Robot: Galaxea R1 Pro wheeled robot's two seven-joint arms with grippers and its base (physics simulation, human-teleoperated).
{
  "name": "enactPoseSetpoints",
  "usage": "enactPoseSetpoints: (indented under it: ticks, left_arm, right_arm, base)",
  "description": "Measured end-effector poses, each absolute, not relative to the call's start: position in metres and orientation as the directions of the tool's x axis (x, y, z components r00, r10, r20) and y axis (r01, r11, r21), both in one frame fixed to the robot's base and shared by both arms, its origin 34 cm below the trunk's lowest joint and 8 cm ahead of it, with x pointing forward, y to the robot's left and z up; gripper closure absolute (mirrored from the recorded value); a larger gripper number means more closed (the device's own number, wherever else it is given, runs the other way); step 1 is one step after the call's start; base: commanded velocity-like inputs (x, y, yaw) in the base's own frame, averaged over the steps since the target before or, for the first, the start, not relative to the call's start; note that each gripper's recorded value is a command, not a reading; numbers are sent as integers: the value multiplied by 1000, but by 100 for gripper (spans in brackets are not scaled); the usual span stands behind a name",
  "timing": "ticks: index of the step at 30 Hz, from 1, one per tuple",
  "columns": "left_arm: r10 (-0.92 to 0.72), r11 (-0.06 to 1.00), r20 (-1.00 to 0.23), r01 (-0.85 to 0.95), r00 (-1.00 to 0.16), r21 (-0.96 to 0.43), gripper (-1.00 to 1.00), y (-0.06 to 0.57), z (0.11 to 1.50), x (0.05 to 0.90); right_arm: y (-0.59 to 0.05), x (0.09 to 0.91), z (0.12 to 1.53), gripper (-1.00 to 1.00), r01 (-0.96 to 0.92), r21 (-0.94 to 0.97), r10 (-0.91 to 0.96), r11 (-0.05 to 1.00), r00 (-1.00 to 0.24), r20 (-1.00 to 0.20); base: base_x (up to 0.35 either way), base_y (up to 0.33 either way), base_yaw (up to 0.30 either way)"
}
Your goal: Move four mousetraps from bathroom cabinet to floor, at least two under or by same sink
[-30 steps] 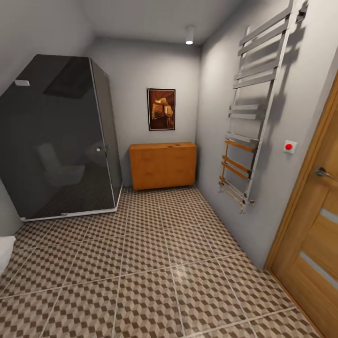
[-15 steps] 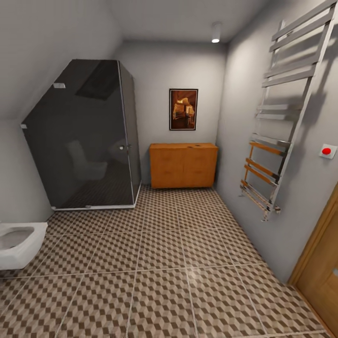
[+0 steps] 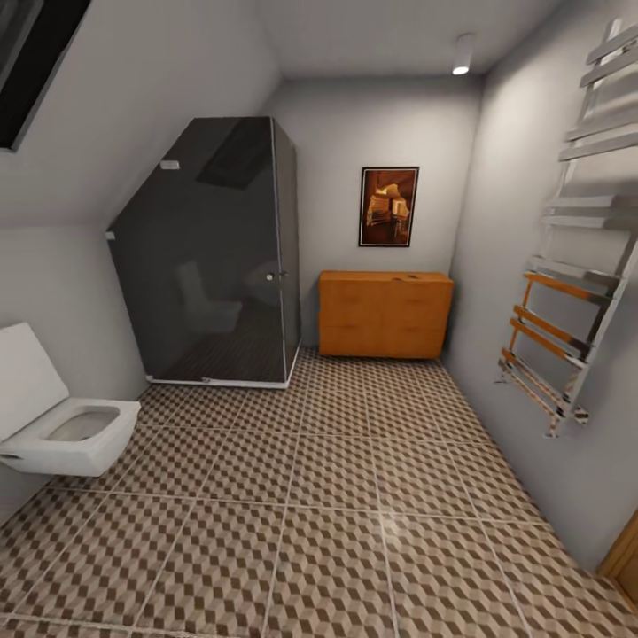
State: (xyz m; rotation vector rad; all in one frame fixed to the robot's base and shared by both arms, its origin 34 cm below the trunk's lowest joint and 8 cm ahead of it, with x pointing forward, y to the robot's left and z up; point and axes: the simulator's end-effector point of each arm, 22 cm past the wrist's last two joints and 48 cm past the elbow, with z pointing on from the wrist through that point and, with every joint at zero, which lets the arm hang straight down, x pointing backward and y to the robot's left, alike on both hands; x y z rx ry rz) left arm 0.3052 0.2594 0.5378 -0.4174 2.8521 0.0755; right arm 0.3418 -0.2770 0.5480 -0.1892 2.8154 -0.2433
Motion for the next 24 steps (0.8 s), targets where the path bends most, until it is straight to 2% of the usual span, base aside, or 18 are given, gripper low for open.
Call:
enactPoseSetpoints:
  ticks: [13,24]
  left_arm:
    - [-275,957,-261,-288,-925,14,-100,259,538,306]
    - [-275,957,-261,-288,-925,14,-100,259,538,306]
  right_arm:
    - [-276,341,548,-100,-105,-183,-156,978,-944,-290]
    - [-280,341,548,-100,-102,-183,-153,978,-945,-290]
  base:
    - [0,0,275]
    - [0,0,69]
